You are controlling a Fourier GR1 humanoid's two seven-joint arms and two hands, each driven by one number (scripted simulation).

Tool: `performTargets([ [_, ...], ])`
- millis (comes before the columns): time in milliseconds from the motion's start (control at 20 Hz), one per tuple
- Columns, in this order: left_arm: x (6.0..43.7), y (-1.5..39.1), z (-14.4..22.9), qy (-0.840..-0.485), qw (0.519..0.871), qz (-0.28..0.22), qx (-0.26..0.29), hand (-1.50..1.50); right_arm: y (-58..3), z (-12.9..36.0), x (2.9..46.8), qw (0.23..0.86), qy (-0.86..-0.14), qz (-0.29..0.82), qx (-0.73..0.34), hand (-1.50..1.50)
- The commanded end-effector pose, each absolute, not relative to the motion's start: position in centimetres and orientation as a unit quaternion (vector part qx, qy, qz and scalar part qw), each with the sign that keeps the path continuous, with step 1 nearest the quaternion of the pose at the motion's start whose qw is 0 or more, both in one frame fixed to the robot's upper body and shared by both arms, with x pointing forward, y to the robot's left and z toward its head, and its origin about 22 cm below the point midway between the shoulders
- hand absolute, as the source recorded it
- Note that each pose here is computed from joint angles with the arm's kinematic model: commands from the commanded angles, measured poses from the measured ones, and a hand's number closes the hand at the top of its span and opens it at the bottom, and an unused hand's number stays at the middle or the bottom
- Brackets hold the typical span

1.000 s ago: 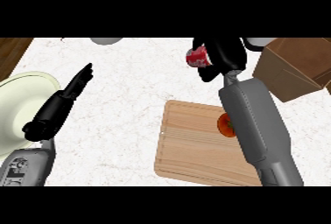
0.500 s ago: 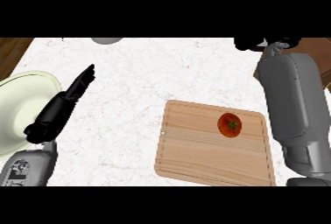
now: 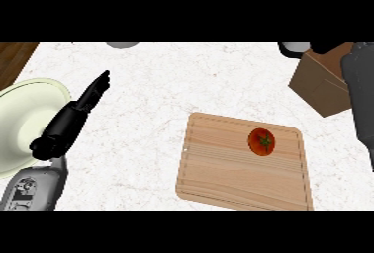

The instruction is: Pick the can from the cutting board and place it in the cardboard box

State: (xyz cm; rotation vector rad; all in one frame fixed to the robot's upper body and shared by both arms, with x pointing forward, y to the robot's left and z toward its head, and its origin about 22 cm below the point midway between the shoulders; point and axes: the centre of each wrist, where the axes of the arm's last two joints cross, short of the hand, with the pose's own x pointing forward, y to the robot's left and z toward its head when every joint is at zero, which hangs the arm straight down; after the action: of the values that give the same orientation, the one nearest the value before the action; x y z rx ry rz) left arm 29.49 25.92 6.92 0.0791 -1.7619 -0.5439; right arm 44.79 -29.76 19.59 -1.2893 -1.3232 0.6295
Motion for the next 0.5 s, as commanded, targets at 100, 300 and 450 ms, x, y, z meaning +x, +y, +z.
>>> performTargets([
  [100, 29.0, 26.0, 7.5, -0.761, 0.601, -0.242, 0.037, 0.00, -35.1, 17.6, 44.3, 0.654, -0.474, 0.330, -0.489, 1.50],
  [300, 30.3, 24.0, 7.7, -0.767, 0.594, -0.241, 0.030, 0.00, -38.5, 18.0, 43.7, 0.670, -0.461, 0.349, -0.466, 1.50],
  [450, 30.3, 24.3, 7.4, -0.765, 0.596, -0.242, 0.022, 0.00, -40.8, 18.6, 42.9, 0.685, -0.407, 0.395, -0.457, 1.50],
])
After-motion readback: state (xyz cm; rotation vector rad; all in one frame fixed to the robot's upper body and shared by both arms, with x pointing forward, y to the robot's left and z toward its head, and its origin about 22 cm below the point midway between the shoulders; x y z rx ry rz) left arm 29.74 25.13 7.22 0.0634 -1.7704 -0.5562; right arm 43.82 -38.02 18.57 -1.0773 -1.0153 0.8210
